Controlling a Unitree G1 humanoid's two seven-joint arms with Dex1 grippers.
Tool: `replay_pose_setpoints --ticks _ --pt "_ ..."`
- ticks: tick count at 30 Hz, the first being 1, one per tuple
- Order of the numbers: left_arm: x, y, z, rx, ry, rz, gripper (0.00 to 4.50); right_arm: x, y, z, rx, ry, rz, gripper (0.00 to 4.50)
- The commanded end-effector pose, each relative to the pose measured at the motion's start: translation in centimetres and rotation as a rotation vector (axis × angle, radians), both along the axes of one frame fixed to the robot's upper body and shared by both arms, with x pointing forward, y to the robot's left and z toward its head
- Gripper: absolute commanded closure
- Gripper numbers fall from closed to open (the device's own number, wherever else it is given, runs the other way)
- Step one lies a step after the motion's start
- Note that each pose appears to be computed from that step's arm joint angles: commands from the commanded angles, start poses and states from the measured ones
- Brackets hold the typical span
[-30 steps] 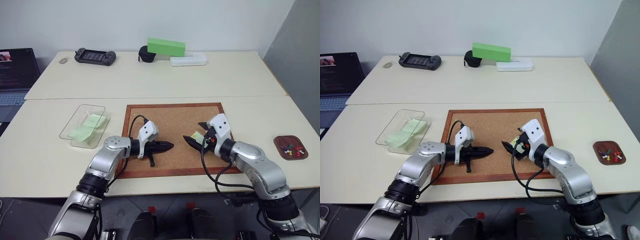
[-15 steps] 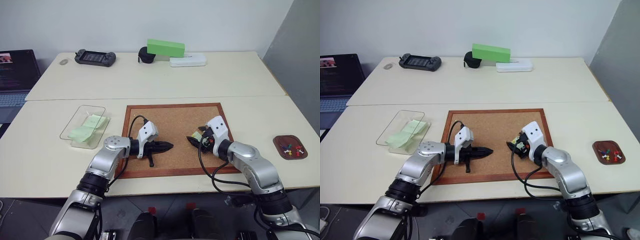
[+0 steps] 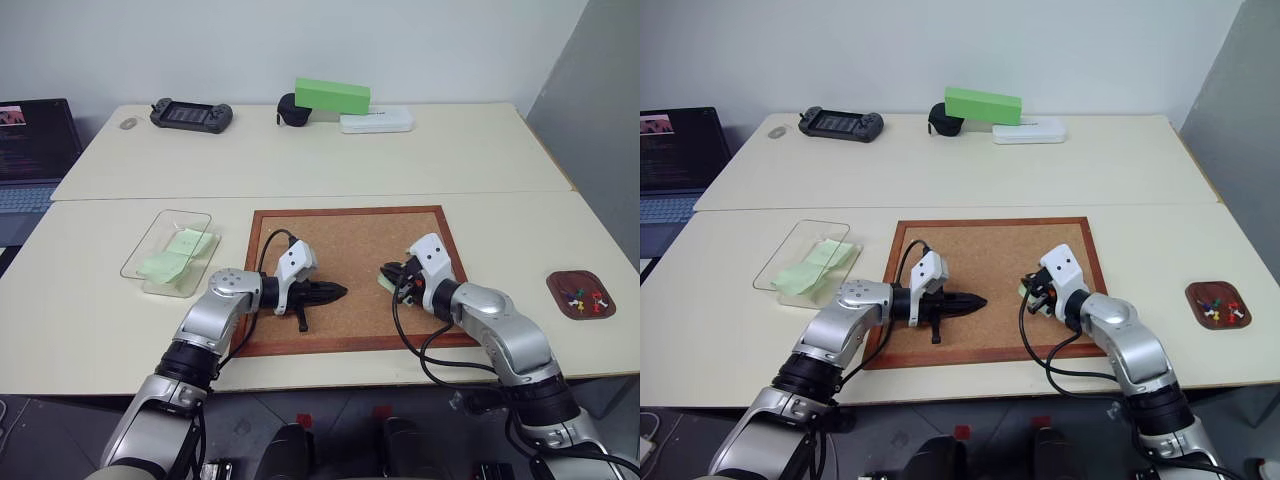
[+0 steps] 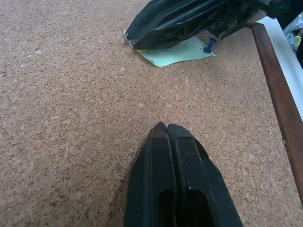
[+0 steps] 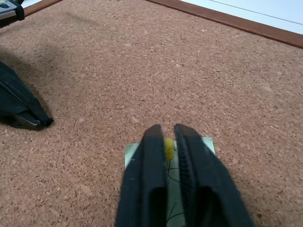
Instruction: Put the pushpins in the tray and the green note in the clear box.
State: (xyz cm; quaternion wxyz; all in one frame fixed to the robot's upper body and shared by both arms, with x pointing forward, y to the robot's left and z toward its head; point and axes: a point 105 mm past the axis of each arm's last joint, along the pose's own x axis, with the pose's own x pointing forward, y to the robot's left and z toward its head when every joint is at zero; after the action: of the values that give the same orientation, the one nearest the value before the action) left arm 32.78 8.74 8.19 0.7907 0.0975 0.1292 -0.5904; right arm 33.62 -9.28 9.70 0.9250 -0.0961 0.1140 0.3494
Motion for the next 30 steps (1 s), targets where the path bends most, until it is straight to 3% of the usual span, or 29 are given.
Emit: replay_pose_setpoints --ticks 1,7,11,18,25,30 --pt "0.2 0.3 -0.4 0.025 0.007 0.021 4.50 0.2 0.1 1.3 0.007 -0.048 0.017 4.46" --pt "0.2 0.2 -0.2 0.020 0.005 0.018 4.50 0.1 0.3 2.2 0.050 -0.071 0.028 4.46" --pt "0.2 0.1 0.0 0.015 0.004 0.011 4.50 -0.7 1.5 4.6 0.128 -0.139 0.104 4.46" --pt "0.3 -0.1 0.3 0.008 0.009 0.004 4.50 -0.9 1.6 4.4 0.121 -0.127 0.105 4.46" --pt "0.3 -0.2 0.3 0.009 0.016 0.004 4.50 -0.6 0.5 4.5 0.100 -0.134 0.060 4.46" --pt "0.2 -0.3 0.3 0.005 0.021 -0.001 4.50 -1.0 -1.6 7.1 0.143 -0.200 -0.013 4.46"
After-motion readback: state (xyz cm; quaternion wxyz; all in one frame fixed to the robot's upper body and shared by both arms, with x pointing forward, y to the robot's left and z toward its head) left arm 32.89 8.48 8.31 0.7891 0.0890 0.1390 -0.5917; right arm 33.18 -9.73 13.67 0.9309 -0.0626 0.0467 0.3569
